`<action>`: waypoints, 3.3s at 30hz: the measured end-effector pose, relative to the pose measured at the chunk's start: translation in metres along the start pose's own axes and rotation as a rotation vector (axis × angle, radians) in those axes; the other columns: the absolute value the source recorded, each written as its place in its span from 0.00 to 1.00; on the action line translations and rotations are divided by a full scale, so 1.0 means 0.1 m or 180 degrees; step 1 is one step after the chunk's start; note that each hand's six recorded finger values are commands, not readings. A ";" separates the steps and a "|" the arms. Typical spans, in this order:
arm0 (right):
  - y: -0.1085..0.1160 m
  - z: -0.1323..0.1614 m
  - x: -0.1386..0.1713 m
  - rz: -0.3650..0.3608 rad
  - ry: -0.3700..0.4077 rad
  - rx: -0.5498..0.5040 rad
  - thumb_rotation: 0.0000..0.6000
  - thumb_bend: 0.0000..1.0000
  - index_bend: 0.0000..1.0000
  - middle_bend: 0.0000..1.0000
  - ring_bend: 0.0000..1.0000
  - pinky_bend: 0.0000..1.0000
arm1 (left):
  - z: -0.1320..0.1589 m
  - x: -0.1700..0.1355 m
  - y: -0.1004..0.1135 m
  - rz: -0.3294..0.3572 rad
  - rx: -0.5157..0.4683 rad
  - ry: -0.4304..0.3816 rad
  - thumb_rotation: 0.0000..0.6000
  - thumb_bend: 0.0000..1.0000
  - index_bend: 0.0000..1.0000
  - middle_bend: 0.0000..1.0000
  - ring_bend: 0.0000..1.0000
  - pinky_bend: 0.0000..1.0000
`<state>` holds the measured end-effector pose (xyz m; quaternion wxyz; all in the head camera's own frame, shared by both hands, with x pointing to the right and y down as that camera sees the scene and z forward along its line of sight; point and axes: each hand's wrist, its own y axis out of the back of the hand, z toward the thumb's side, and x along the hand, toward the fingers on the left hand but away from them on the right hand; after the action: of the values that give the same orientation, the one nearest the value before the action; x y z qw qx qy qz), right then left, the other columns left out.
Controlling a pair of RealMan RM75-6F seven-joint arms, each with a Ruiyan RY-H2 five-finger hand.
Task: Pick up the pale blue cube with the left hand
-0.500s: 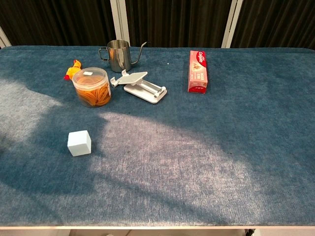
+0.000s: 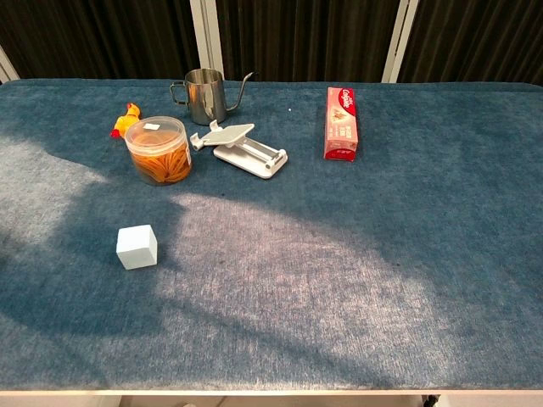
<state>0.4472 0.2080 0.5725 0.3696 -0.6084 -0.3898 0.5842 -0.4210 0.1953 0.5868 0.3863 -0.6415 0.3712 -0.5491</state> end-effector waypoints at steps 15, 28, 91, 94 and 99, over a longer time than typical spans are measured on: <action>0.00 -0.01 0.00 0.0015 -0.0015 -0.0042 1.00 0.39 0.26 0.22 0.23 0.18 | 0.55 0.02 -0.39 -0.0353 -0.0253 -0.0318 1.00 0.28 0.17 0.19 0.17 0.40; 0.00 0.00 0.00 0.0027 0.0005 -0.0065 1.00 0.39 0.26 0.22 0.23 0.18 | 1.35 0.26 -0.84 -0.0706 -0.0467 -0.0813 1.00 0.20 0.17 0.19 0.17 0.27; -0.01 -0.01 -0.03 0.0052 -0.0028 -0.0069 1.00 0.39 0.26 0.22 0.23 0.18 | 1.73 0.63 -1.20 -0.0688 -0.0551 -0.0794 1.00 0.25 0.41 0.19 0.15 0.18; -0.01 -0.02 -0.03 0.0052 -0.0029 -0.0068 1.00 0.39 0.26 0.22 0.23 0.18 | 1.70 0.65 -1.20 -0.0689 -0.0528 -0.0772 1.00 0.27 0.42 0.19 0.15 0.18; -0.01 -0.02 -0.03 0.0049 -0.0033 -0.0072 1.00 0.39 0.26 0.22 0.23 0.18 | 1.65 0.67 -1.20 -0.0706 -0.0473 -0.0738 1.00 0.31 0.48 0.19 0.15 0.18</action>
<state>0.4489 0.2059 0.5746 0.3562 -0.6125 -0.3937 0.5857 -0.2435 0.2006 0.7073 0.3151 -0.7643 0.2906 -0.4818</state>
